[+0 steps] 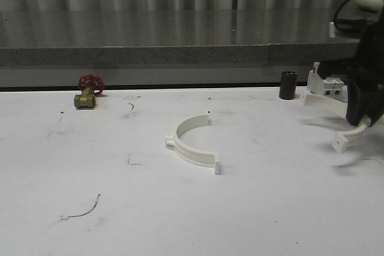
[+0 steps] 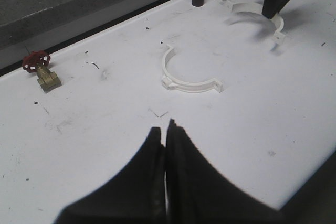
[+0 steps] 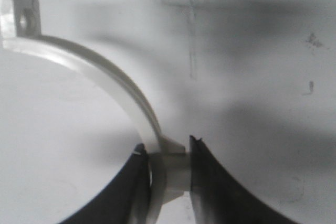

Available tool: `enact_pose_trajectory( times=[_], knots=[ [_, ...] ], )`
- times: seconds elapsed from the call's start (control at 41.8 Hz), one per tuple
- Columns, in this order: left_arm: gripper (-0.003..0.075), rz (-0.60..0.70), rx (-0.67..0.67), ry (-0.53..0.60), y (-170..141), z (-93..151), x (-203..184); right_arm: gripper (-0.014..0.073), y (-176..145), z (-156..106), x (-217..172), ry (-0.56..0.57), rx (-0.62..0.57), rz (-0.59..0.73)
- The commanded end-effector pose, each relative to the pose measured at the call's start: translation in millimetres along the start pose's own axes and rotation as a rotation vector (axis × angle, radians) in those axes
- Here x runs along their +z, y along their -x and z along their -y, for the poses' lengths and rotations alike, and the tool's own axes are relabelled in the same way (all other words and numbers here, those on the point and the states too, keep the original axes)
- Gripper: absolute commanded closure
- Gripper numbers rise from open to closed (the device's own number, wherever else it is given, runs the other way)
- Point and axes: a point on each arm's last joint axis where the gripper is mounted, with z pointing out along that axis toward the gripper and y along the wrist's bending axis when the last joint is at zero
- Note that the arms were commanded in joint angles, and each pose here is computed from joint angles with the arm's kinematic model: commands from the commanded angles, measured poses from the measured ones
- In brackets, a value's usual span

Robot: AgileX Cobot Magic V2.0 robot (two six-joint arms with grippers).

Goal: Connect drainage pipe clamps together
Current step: 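Lift the half-clamp with the right gripper and carry it toward the first half, then lower the half-clamp so its ends meet the first half, forming a ring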

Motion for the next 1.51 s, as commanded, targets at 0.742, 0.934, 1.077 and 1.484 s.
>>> enact_pose_trajectory(
  times=[0.742, 0.934, 1.077, 1.484],
  knots=[
    [0.0741, 0.1, -0.012, 0.009, 14, -1, -5, 0.0512, 1, -103, -140, 0.052, -0.068, 0.306],
    [0.0741, 0.1, -0.012, 0.009, 14, -1, -5, 0.0512, 1, -116, -126, 0.024, -0.049, 0.287],
    [0.0741, 0.1, -0.012, 0.009, 14, -1, -5, 0.0512, 2, -124, -103, 0.012, -0.063, 0.236],
    [0.0741, 0.1, -0.012, 0.009, 14, -1, -5, 0.0512, 6, -141, -45, 0.015, -0.058, 0.139]
  ],
)
